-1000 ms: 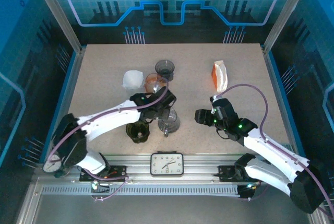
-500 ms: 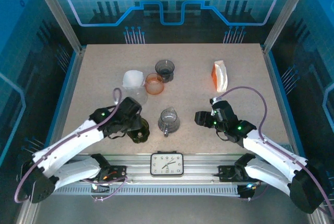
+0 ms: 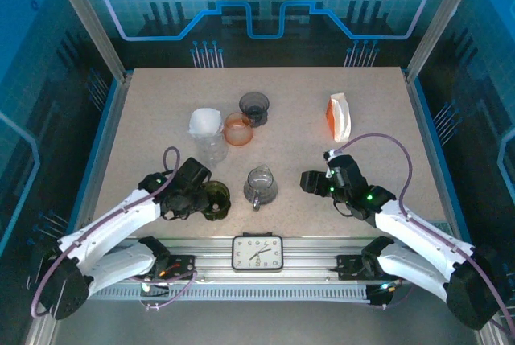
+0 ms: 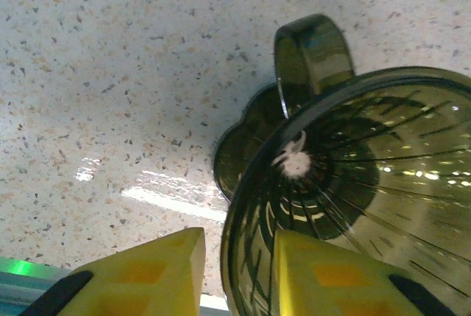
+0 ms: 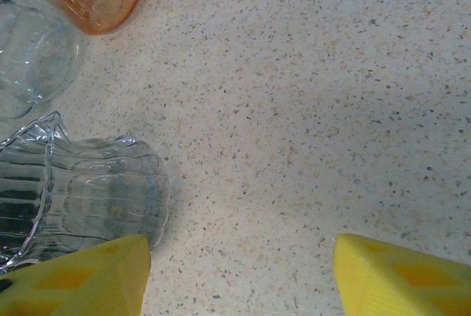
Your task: Place the coffee filter in the dripper
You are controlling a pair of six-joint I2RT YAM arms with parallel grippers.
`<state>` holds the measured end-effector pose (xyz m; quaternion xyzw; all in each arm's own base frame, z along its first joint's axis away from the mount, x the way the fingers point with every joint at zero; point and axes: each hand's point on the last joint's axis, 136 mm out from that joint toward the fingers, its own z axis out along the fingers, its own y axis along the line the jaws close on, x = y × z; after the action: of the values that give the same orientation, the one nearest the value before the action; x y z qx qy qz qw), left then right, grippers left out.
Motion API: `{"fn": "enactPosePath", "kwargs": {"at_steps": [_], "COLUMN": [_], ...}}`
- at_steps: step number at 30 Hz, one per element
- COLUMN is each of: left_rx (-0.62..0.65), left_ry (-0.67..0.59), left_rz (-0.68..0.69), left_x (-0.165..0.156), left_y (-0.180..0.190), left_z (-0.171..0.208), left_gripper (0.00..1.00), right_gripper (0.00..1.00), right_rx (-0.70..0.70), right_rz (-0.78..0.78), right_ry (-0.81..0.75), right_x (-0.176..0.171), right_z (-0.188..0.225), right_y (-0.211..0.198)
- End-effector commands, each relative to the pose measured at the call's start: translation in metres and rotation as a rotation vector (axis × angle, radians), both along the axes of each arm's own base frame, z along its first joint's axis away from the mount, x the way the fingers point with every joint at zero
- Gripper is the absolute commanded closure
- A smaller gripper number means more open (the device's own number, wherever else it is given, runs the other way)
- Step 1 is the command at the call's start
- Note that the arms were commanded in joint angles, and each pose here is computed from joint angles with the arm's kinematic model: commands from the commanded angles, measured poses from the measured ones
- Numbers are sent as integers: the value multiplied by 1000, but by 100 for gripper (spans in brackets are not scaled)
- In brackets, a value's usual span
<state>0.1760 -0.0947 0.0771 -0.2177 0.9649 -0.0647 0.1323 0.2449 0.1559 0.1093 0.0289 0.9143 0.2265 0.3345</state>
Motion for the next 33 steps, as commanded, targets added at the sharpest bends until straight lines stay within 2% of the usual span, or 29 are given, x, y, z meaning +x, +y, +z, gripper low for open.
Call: {"fn": "enactPosePath", "kwargs": {"at_steps": [1, 7, 14, 21, 28, 33], "left_rx": [-12, -18, -57, -111, -214, -278], "left_ry": [24, 12, -66, -184, -265, -271], "left_rz": [6, -7, -47, -130, -273, -375], "left_x": [-3, 0, 7, 17, 38, 60], "left_y": [-1, -3, -9, -19, -69, -115], "left_z": [-9, -7, 21, 84, 132, 145], "left_gripper": [76, 100, 100, 100, 100, 100], "right_gripper": [32, 32, 32, 32, 32, 32], "right_rx": [5, 10, 9, 12, 12, 8], "right_rz": [-22, -24, -25, -27, -28, -28], "right_ry": [-7, -5, -7, -11, -7, -2], "right_x": [0, 1, 3, 4, 6, 5], "right_z": [-1, -1, 0, 2, 0, 0], "right_y": [-6, -6, -6, -6, -5, -6]}}
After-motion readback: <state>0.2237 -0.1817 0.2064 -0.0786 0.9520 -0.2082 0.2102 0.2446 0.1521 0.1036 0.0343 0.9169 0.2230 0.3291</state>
